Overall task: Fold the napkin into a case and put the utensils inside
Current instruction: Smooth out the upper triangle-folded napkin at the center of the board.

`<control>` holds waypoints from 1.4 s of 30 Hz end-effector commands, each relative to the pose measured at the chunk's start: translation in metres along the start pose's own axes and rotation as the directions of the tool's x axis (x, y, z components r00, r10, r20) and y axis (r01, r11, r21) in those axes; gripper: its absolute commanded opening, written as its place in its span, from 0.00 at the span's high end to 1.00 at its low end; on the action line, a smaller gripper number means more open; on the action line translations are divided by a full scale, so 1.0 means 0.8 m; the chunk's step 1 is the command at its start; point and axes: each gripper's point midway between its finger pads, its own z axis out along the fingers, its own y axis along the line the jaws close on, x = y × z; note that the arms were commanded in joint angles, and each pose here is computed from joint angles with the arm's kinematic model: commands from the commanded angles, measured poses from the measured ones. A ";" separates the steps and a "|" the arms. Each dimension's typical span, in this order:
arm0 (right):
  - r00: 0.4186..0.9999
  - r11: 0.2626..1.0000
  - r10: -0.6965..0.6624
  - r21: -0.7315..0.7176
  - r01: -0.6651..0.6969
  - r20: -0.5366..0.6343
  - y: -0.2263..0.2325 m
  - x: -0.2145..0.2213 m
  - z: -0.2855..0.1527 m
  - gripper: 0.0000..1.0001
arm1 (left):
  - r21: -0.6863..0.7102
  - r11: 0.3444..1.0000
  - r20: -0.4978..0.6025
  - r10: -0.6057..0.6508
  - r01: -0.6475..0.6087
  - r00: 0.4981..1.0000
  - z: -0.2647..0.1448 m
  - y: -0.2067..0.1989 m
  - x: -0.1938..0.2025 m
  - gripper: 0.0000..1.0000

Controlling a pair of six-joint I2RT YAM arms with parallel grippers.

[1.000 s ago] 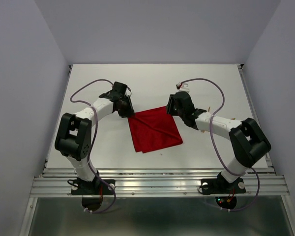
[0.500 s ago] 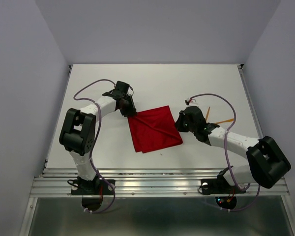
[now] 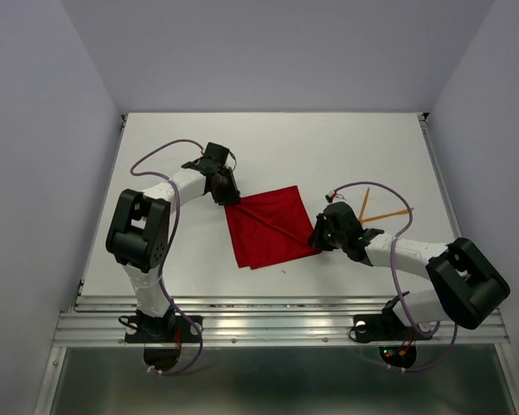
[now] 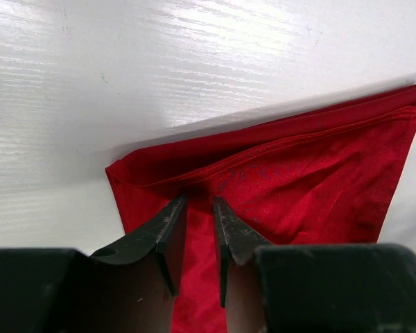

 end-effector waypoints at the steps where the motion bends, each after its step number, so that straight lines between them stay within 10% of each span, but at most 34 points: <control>1: 0.999 1.000 0.009 -0.018 -0.008 0.043 0.007 -0.008 0.007 0.93 | 0.017 1.000 0.097 0.018 -0.020 0.995 -0.033 -0.020 -0.019 0.67; 14: 0.991 0.998 -0.006 -0.060 0.014 0.130 0.030 -0.048 -0.021 0.92 | 0.052 0.991 0.049 0.118 -0.120 0.992 -0.035 -0.062 0.033 0.67; 42: 0.996 0.991 -0.055 -0.116 0.063 0.071 0.088 -0.055 0.055 0.93 | -0.082 0.993 0.128 0.099 -0.089 0.987 0.002 -0.040 -0.013 0.68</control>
